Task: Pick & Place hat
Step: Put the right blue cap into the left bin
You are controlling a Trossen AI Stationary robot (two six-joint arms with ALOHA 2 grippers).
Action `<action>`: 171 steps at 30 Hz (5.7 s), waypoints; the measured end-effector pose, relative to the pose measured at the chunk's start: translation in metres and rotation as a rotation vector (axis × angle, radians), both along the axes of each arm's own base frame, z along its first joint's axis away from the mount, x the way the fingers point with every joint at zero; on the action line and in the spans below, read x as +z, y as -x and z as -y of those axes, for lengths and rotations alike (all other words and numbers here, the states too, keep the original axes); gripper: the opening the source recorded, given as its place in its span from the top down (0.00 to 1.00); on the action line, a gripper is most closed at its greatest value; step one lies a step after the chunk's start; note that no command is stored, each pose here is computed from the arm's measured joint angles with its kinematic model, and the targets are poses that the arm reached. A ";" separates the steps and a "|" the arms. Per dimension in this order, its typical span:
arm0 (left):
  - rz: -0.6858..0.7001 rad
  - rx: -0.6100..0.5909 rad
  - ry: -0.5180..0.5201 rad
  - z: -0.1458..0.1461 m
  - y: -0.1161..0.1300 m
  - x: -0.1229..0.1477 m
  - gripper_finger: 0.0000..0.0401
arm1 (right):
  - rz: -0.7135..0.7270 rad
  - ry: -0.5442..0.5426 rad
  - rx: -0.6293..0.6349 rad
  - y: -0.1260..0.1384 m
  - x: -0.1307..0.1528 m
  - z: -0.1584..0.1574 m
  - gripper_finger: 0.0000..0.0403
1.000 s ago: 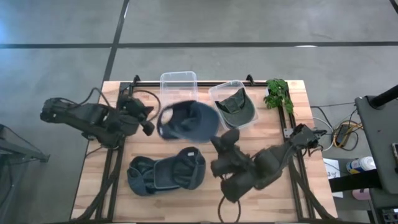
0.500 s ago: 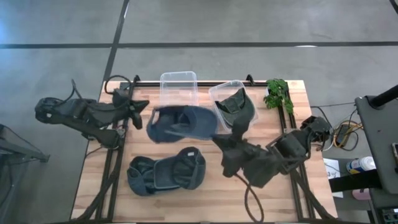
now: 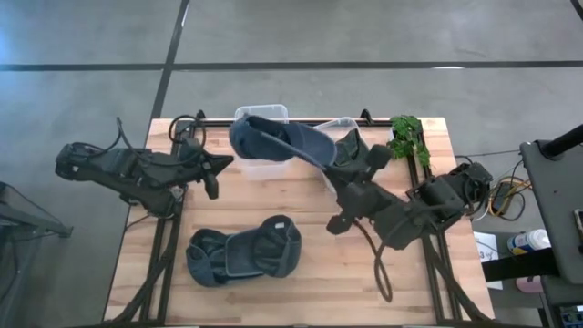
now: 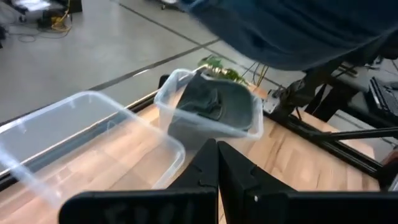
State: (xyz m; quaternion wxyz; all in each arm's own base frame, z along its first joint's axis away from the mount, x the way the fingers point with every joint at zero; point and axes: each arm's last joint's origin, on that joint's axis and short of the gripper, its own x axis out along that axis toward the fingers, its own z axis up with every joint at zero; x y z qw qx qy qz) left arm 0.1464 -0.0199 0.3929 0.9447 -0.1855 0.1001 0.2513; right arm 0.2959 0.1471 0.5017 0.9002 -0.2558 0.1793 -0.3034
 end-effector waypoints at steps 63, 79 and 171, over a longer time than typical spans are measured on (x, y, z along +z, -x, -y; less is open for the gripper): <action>-0.458 -0.423 -0.082 0.007 -0.008 -0.051 1.00 | -0.917 0.690 0.452 -0.038 -0.104 -0.037 0.97; -0.446 -0.575 0.003 0.021 -0.049 -0.097 1.00 | -0.848 0.786 0.441 -0.053 -0.114 -0.048 0.97; -0.532 -0.381 -0.239 0.002 -0.053 -0.085 1.00 | -0.787 0.593 0.336 -0.111 -0.166 0.000 0.97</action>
